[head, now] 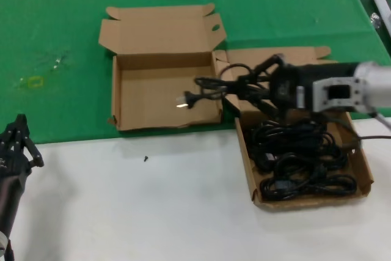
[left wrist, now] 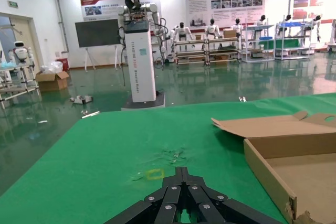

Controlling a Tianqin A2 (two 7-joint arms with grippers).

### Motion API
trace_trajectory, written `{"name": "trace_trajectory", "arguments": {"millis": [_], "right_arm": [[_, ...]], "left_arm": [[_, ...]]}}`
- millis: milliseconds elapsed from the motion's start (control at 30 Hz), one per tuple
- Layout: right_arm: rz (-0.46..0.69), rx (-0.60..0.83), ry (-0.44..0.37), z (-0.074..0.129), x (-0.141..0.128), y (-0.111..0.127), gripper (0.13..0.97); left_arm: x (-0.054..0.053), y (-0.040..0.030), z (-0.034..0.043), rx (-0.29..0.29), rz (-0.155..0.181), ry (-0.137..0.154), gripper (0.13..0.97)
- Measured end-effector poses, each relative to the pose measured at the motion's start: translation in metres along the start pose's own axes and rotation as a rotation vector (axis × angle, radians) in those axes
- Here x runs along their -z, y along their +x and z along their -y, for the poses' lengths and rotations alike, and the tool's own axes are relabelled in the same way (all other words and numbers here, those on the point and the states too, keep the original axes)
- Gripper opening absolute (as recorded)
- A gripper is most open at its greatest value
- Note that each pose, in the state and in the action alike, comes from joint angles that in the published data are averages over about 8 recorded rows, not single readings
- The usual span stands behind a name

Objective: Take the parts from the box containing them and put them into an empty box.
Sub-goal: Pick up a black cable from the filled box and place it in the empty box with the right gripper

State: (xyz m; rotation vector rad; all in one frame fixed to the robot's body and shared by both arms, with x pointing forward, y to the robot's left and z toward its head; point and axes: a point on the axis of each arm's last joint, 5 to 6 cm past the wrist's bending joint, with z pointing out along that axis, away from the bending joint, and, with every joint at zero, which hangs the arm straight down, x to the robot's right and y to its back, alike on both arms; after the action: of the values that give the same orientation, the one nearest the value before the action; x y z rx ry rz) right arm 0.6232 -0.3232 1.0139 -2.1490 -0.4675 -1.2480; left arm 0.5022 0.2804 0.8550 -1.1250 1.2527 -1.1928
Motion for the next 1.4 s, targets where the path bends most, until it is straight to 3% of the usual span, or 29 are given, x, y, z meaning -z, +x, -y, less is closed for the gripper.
{"name": "trace_trajectory", "arguments": {"millis": [400,700,1067,1400], "right_arm": [[-0.027,0.012,0.072,0.031,-0.067,0.011,0.182],[-0.024,0.042,0.089,0.04,-0.116,0.014,0.182],[-0.036,0.108,0.059,0.035,-0.165,0.008,0.182],[-0.038,0.141,0.016,0.019,-0.191,-0.002,0.181]], "left_arm": [[0.0,0.0,0.0,0.0,0.0,0.0,0.142],[0.0,0.0,0.0,0.0,0.0,0.0,0.142],[0.0,0.0,0.0,0.0,0.0,0.0,0.142],[0.0,0.0,0.0,0.0,0.0,0.0,0.142]]}}
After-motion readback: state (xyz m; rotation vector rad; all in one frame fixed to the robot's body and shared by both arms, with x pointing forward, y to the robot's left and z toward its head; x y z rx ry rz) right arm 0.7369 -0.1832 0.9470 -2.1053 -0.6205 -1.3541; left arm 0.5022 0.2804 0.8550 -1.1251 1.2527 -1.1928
